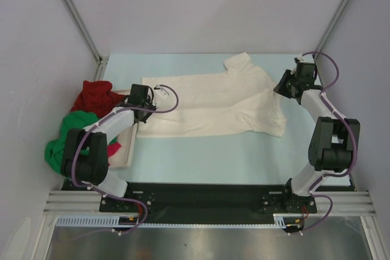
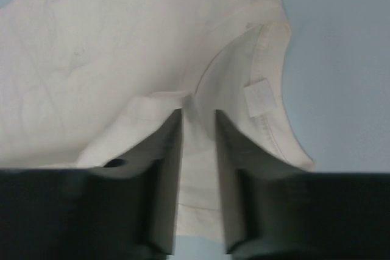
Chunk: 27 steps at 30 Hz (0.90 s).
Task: Fold and stack the t-shirts
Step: Fold the tshirt
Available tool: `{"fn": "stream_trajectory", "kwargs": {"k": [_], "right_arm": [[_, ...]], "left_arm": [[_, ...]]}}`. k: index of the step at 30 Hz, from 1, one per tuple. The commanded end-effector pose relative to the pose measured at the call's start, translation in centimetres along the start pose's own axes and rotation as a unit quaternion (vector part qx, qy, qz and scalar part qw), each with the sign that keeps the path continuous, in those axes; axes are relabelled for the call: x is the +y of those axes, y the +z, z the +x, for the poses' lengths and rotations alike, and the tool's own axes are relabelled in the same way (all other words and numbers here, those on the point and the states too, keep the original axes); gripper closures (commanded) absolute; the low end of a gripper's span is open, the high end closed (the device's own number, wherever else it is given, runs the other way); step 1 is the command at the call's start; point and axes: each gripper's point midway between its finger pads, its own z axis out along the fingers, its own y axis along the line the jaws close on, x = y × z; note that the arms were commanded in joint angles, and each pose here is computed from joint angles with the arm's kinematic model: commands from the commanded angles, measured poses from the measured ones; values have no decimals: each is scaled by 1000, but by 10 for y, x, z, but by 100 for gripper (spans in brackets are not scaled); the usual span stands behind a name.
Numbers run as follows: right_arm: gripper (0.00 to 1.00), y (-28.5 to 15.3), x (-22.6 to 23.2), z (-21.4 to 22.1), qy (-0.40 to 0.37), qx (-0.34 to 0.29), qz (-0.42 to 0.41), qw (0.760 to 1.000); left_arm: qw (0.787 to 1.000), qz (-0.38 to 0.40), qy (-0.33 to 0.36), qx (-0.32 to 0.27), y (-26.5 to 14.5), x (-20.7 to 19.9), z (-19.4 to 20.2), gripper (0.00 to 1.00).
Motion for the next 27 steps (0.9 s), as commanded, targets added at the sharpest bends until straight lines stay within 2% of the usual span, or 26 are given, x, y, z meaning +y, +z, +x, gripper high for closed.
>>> {"fn": "stream_trajectory", "kwargs": {"k": [1, 2, 3, 5, 8, 9, 11, 12, 14, 17, 25, 27], "right_arm": [[58, -2, -6, -27, -18, -18, 33, 999], [49, -8, -10, -25, -6, -4, 53, 999], [46, -14, -23, -23, 8, -2, 88, 996], [41, -29, -40, 3, 49, 31, 128, 990], [37, -57, -52, 31, 85, 35, 155, 984], [37, -67, -57, 57, 91, 51, 157, 982], [37, -74, -64, 80, 110, 68, 159, 979], [37, -79, -67, 102, 125, 83, 159, 976], [37, -83, -76, 115, 141, 84, 166, 972], [38, -84, -75, 133, 158, 89, 153, 971], [42, -59, -75, 150, 185, 106, 129, 968], [47, -54, -80, 155, 190, 112, 135, 966]], "left_arm": [[999, -43, -13, -27, -5, 28, -26, 69], [998, -47, -14, -33, -8, 31, -30, 52], [998, -41, -17, -34, -11, 29, -32, 47], [996, -41, -18, -71, -34, 32, -49, 43], [991, -19, 14, -132, -68, 12, -65, 36], [990, 7, 37, -137, -72, -8, -66, 35], [989, 50, 59, -122, -72, -35, -55, 36], [989, 74, 80, -99, -67, -51, -44, 38], [989, 81, 112, -53, -51, -66, -13, 40], [988, 66, 137, -12, -37, -70, 15, 39], [988, 37, 152, 13, -7, -66, 30, 37], [989, 29, 143, 20, 1, -63, 33, 38]]}}
